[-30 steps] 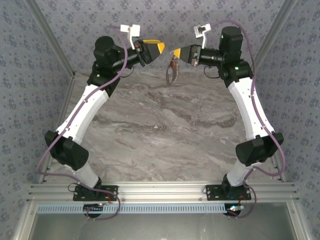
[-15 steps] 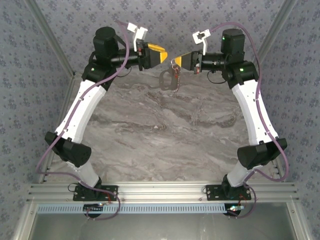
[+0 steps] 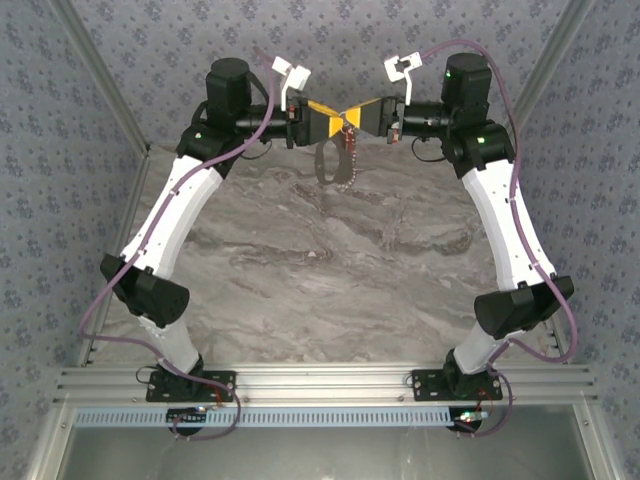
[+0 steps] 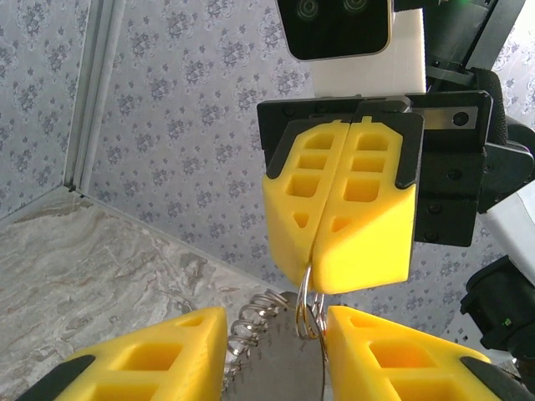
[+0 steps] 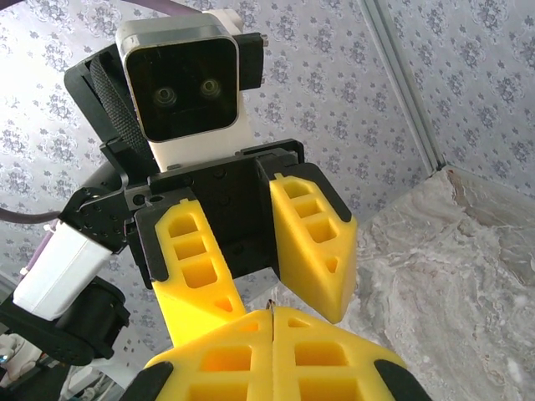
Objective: Put the keys on the keyring
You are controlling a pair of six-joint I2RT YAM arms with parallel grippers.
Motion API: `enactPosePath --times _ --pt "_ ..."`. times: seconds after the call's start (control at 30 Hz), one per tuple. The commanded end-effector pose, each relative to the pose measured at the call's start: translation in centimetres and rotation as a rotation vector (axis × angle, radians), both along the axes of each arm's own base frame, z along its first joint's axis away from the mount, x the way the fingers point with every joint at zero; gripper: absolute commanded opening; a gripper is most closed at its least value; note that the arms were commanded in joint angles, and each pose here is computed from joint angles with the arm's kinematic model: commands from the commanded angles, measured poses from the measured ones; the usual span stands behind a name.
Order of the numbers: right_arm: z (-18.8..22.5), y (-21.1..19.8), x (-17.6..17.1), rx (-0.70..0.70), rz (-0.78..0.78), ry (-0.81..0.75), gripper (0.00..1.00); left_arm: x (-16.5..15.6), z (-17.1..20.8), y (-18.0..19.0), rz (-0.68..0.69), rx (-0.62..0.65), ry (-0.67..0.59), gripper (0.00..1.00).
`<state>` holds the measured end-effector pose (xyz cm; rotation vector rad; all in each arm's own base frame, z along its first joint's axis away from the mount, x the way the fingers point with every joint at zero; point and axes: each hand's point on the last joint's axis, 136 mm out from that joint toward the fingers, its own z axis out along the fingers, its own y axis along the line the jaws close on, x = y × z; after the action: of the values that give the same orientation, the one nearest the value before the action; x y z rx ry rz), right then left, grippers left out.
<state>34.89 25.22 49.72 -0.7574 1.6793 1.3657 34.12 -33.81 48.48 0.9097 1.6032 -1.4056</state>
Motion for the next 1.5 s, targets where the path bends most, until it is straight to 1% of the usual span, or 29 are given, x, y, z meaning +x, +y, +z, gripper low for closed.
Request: enactPosePath --times 0.0,0.27,0.43,0.5,0.63,0.7,0.73,0.87,1.07,1.13,1.17,1.2,1.3,1.37,1.47 --pt "1.3 0.3 -1.3 0.025 0.045 -0.036 0.0 -0.8 1.9 0.0 -0.021 -0.033 -0.06 0.35" --pt "1.1 0.4 -1.2 0.027 0.052 -0.028 0.0 -0.6 2.7 -0.1 -0.02 -0.064 -0.069 0.39" --pt "1.0 0.5 -1.2 0.03 0.058 -0.024 0.0 -0.5 2.7 -0.5 -0.029 -0.068 -0.067 0.38" --pt "1.0 0.4 -1.1 0.032 0.056 -0.022 0.0 -0.6 2.7 -0.6 -0.038 -0.068 -0.064 0.32" --pt "1.0 0.3 -0.9 0.038 0.051 -0.021 0.0 -0.8 2.4 -1.1 -0.064 -0.061 -0.052 0.26" --pt "1.1 0.2 -0.7 0.043 0.045 -0.02 0.0 -1.1 2.3 -1.3 -0.08 -0.058 -0.051 0.21" --pt "1.1 0.1 -0.7 0.045 0.046 -0.016 0.0 -1.1 2.2 -1.4 -0.084 -0.055 -0.049 0.18" --pt "1.4 -0.1 -0.4 0.064 0.038 -0.014 0.0 -1.7 2.2 -1.7 -0.115 -0.052 -0.043 0.0" --pt "2.1 -0.6 0.2 0.113 0.027 -0.005 0.0 -2.0 2.8 -1.8 -0.127 -0.06 -0.049 0.0" --pt "2.4 -0.8 0.4 0.137 0.019 0.009 0.0 -1.9 3.1 -1.6 -0.108 -0.066 -0.059 0.0" --pt "2.5 -1.1 0.6 0.15 0.013 0.013 0.06 -1.8 3.4 -1.5 -0.091 -0.069 -0.068 0.0" --pt "2.7 -1.4 0.7 0.163 0.003 0.015 0.16 -1.5 3.6 -1.4 -0.064 -0.072 -0.074 0.0" --pt "2.9 -2.5 1.1 0.193 -0.03 0.021 0.33 -0.5 4.3 -0.8 0.029 -0.085 -0.1 0.0" --pt "2.7 -3.1 1.2 0.2 -0.048 0.028 0.41 0.0 4.9 -0.3 0.09 -0.113 -0.12 0.0" --pt "2.1 -3.5 1.0 0.203 -0.074 0.04 0.47 0.5 5.8 0.5 0.155 -0.169 -0.143 0.0"
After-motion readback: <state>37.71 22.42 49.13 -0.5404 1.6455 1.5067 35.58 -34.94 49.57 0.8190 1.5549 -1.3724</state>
